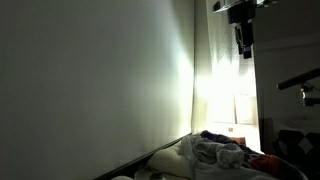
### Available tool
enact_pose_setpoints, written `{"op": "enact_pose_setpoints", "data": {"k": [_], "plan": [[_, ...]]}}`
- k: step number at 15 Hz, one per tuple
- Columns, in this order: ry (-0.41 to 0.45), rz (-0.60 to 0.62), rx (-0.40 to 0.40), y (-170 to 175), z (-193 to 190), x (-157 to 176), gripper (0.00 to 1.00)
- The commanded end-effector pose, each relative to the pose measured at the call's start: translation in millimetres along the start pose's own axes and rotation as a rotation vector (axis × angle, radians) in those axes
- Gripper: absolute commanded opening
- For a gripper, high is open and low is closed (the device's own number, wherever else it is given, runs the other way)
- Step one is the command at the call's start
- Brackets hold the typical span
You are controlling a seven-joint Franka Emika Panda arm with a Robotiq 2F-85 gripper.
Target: Close the bag
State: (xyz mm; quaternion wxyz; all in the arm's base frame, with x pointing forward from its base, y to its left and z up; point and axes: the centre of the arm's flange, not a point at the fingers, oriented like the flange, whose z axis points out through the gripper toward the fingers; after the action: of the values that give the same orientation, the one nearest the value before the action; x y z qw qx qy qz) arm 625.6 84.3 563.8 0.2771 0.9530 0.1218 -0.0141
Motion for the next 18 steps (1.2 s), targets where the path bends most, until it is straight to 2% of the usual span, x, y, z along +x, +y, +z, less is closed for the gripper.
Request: {"op": "enact_pose_setpoints", "data": {"k": [1, 6, 8, 11, 15, 18], "plan": [[0.0, 0.0, 0.0, 0, 0, 0, 1.0], [-0.003, 0.003, 0.005, -1, 0, 1, 1.0], [0.022, -0.05, 0.037, -5, 0, 3, 1.0], [0.139, -0.183, 0.094, -17, -7, 8, 1.0], [0.326, -0.3, 0.156, -32, -20, 18, 1.0], [0.453, -0.386, 0.232, -41, -24, 24, 1.0]]}}
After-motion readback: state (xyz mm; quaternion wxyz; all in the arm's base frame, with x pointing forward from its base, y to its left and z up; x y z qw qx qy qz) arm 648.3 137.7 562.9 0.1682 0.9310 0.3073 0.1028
